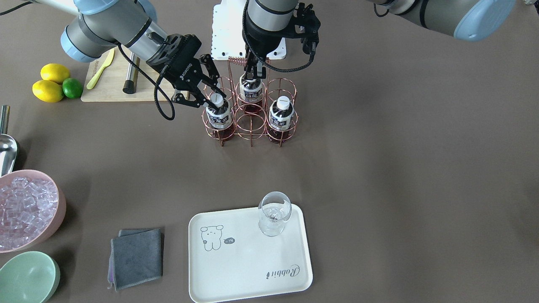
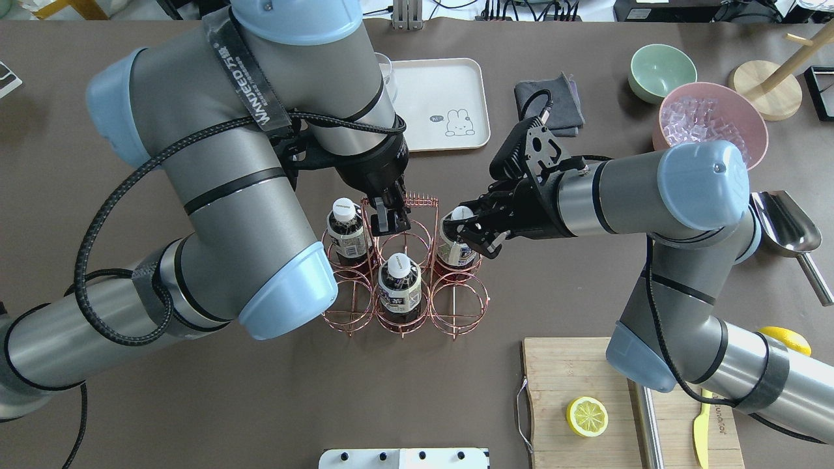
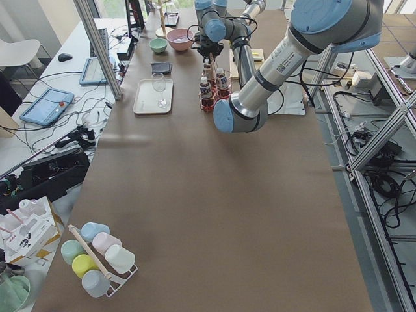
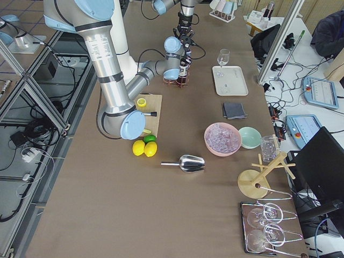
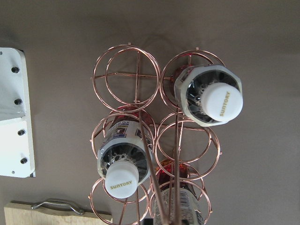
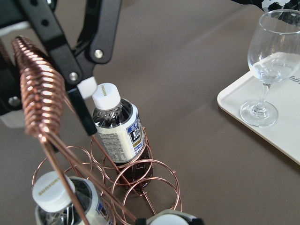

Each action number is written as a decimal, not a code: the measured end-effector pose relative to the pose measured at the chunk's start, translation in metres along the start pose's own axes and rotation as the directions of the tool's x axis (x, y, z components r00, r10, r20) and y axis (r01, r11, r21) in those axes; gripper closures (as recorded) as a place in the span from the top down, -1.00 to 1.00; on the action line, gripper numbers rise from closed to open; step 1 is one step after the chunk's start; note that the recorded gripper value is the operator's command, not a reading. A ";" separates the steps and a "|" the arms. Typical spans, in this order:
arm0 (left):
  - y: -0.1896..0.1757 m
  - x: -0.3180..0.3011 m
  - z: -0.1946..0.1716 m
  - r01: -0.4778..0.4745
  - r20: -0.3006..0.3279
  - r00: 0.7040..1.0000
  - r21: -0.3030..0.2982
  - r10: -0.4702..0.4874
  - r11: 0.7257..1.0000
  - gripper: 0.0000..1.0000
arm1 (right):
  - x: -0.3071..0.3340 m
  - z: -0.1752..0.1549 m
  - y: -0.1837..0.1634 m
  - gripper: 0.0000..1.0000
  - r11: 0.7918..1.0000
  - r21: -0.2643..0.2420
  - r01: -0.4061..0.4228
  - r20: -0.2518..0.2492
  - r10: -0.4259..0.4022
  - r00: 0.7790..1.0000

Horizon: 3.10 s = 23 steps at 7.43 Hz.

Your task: Take tea from basket to plate

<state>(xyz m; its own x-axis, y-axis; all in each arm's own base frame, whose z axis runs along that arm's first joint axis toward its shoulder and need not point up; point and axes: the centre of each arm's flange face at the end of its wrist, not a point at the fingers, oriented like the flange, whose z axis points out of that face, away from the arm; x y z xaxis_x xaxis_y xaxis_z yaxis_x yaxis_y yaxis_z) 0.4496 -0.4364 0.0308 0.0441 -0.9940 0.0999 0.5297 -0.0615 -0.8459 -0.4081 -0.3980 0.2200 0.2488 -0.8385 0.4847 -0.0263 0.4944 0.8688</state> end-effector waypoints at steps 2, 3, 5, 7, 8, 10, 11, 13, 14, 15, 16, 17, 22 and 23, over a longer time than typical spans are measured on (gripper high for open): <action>0.001 0.001 0.001 0.001 0.000 1.000 0.002 -0.001 1.000 -1.00 | -0.006 -0.012 0.001 -1.00 1.000 0.004 0.011 0.022 -0.011 1.000; 0.001 0.001 0.001 0.001 0.000 1.000 0.001 -0.001 1.000 -1.00 | -0.009 -0.017 0.000 -1.00 1.000 0.007 0.016 0.031 -0.017 0.999; 0.001 0.001 0.001 0.001 0.000 1.000 0.001 -0.001 1.000 -1.00 | -0.006 -0.031 -0.007 -1.00 1.000 0.013 0.022 0.044 -0.023 0.999; 0.001 0.001 0.001 0.001 0.000 1.000 0.001 -0.001 1.000 -1.00 | 0.009 -0.048 -0.016 -1.00 1.000 0.015 0.021 0.050 -0.022 0.998; 0.001 0.001 0.001 0.001 0.000 1.000 0.001 -0.001 1.000 -1.00 | 0.018 -0.058 -0.023 -1.00 1.000 0.017 0.019 0.049 -0.020 0.999; 0.001 0.001 0.001 0.001 0.000 1.000 0.001 -0.001 1.000 -1.00 | 0.027 -0.079 -0.043 -1.00 1.000 0.016 0.012 0.040 -0.012 0.999; 0.001 0.001 0.001 0.001 0.000 1.000 0.001 -0.001 1.000 -1.00 | 0.030 -0.088 -0.055 -1.00 1.000 0.017 0.007 0.035 -0.008 0.999; 0.001 0.001 0.001 0.001 0.000 1.000 0.001 -0.001 1.000 -1.00 | 0.042 -0.116 -0.087 -1.00 1.000 0.012 -0.008 0.029 0.008 1.000; 0.001 0.001 0.001 0.001 0.001 1.000 0.001 -0.001 1.000 -1.00 | 0.050 -0.130 -0.103 -1.00 1.000 0.010 -0.014 0.016 0.014 1.000; 0.001 0.001 0.001 0.001 0.000 1.000 0.001 -0.001 1.000 -1.00 | 0.059 -0.140 -0.115 -1.00 1.000 0.006 -0.006 -0.006 0.006 1.000; 0.001 0.001 0.001 0.001 0.001 1.000 0.002 -0.001 1.000 -1.00 | 0.075 -0.147 -0.125 -1.00 1.000 -0.007 0.010 -0.041 -0.011 0.999; 0.000 0.001 0.001 0.002 0.001 1.000 0.002 -0.002 1.000 -1.00 | 0.096 -0.149 -0.137 -1.00 1.000 -0.021 0.016 -0.077 -0.018 0.997; 0.000 0.000 0.001 0.001 0.002 1.000 0.002 -0.001 1.000 -1.00 | 0.203 -0.100 -0.203 -1.00 0.996 -0.085 -0.011 -0.174 -0.004 0.985; 0.000 -0.001 0.001 0.000 0.002 1.000 0.001 0.000 1.000 -1.00 | 0.221 -0.085 -0.211 -1.00 0.996 -0.087 -0.017 -0.186 0.000 0.983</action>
<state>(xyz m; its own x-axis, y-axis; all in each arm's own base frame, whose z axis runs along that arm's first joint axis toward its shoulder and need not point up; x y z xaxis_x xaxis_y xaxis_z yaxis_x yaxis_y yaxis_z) 0.4506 -0.4358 0.0309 0.0456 -0.9939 0.1004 0.5305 -0.0611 -0.8455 -0.2654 -0.6682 0.1351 0.4247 -0.7812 0.4576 0.0536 0.5262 0.8487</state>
